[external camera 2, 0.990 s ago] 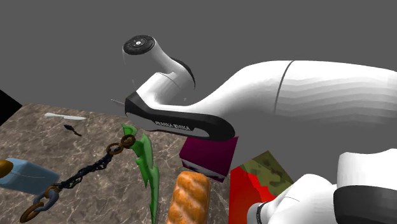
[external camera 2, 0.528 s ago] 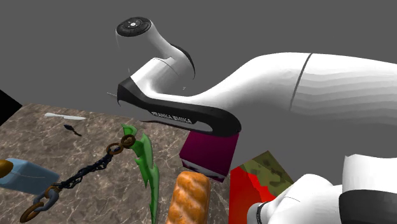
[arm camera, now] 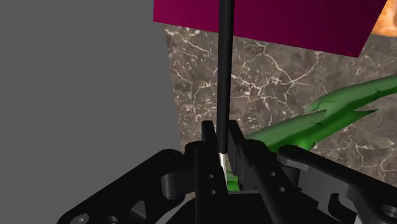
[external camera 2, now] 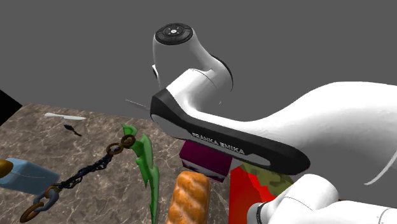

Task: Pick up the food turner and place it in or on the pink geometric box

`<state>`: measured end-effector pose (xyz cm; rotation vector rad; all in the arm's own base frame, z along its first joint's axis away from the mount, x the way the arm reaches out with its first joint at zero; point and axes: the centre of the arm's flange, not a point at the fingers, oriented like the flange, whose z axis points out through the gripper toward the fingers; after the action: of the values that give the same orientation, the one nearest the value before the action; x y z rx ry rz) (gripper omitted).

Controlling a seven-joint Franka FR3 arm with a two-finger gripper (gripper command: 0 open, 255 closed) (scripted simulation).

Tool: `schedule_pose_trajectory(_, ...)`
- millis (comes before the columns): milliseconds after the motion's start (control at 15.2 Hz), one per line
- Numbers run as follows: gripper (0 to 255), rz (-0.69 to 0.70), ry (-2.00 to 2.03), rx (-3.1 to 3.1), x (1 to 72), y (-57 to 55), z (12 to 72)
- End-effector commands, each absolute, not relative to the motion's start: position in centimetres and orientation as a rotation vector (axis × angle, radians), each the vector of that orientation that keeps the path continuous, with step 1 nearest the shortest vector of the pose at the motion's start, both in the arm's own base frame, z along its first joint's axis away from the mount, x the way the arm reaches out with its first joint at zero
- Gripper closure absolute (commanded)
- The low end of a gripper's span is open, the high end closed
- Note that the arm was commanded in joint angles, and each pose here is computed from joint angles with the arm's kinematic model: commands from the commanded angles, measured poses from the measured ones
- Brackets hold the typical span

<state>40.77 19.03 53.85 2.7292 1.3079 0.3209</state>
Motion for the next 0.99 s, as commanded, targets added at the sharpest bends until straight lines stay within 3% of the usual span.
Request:
schedule_pose_trajectory(0,255,0.321,1.308,2.729,38.9,17.3,53.6)
schedule_pose_trajectory(924,255,0.321,1.308,2.729,26.5,7.0,52.9)
